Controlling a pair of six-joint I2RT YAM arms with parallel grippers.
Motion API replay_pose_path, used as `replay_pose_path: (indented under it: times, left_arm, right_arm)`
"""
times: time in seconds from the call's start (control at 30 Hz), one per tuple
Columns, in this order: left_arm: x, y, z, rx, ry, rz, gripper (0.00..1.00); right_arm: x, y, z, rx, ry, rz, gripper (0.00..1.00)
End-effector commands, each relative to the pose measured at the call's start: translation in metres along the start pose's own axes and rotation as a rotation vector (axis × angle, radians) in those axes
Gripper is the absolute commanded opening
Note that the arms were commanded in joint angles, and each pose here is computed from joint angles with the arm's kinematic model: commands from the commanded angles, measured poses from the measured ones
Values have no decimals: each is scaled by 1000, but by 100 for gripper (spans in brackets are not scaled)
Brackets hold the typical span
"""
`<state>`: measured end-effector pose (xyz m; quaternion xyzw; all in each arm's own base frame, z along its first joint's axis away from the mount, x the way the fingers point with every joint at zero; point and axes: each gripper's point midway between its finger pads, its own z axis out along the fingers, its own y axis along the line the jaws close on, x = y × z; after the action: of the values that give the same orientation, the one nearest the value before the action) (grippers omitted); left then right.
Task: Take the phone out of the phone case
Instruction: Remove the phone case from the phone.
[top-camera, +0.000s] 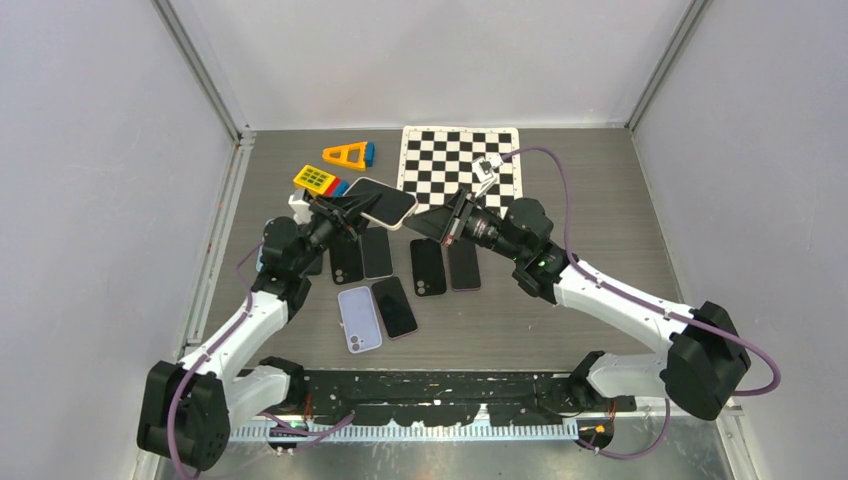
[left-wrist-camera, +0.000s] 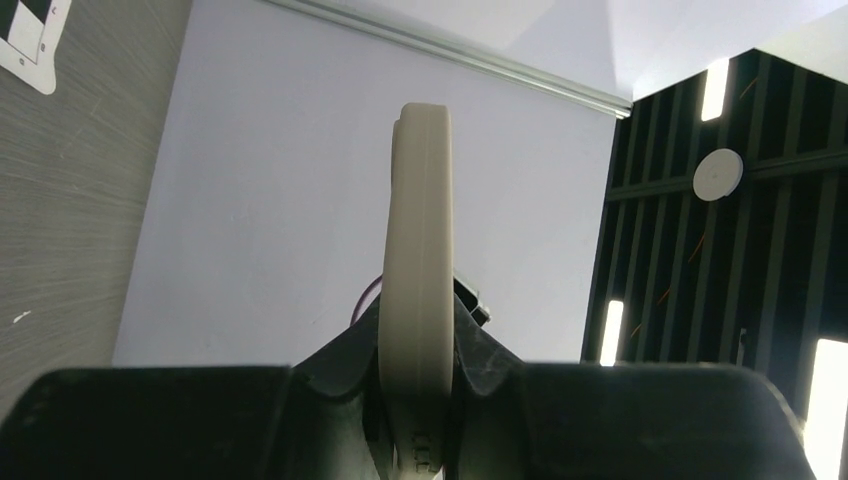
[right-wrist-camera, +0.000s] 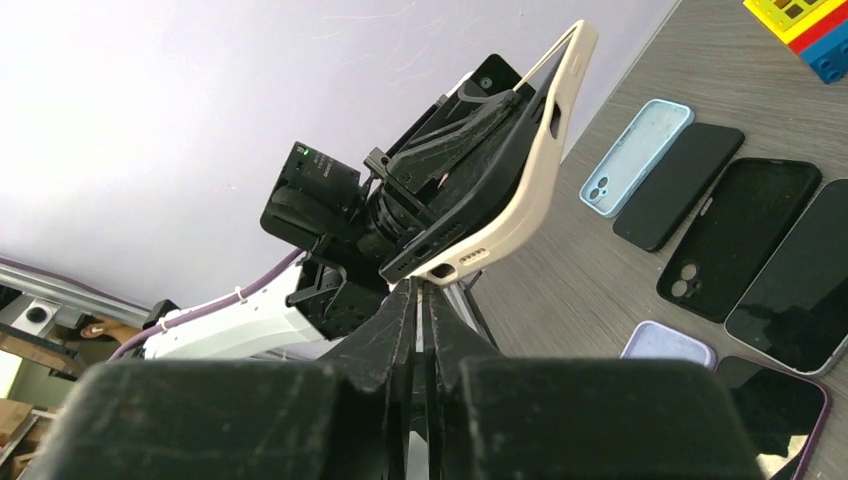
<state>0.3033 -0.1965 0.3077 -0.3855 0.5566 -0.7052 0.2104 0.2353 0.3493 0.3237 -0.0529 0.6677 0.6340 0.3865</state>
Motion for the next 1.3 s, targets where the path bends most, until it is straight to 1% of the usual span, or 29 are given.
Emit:
replay_pose_path:
  times: [0.0,0.1,0.13,0.37,0.53,0.7,0.8,1.03,1.1,1.17,1.2,1.23,1.27]
  left_arm:
    - [21,-35,-10,118,67,26,0]
    - [19,-34,-11,117,57,22,0]
    - [18,-34,-10,117,55,20,0]
    - [16,-31,-8,114,48,13,0]
    - [18,-36,-10,126,58,3,0]
    - [21,-41,-12,135,65,-17,0]
    - [26,-43,-13,131,91,-26,0]
    - [33,-53,-18,151,115,-48,0]
    - [34,-57,-19,165,117,-54,0]
    - [36,-64,-19,186,127,-55,0]
    - [38,-69,-20,200,135,-49,0]
    - [40,-72,-19,207,145,-40,0]
    - [44,-74,-20,207,162,-26,0]
  right_arm:
    - [-26,23,10,-87,-99,23,10]
    - [-26,31,7,-136,-104,32,5]
    - [-27,37,5,-160,-112,24,2]
    - [-30,56,-6,-234,-123,9,1]
    - [-31,38,0,-150,-134,27,1]
    - [-26,19,9,-104,-130,55,1]
    - [-23,8,14,-81,-129,70,2]
    - [-20,-18,26,-11,-146,121,9]
    - [-18,-28,32,8,-145,142,15]
    - [-16,-35,36,25,-145,166,23]
    - [-16,-37,37,30,-145,173,29]
    - [-16,-40,39,40,-148,188,32]
    - [-14,-44,40,55,-144,198,39]
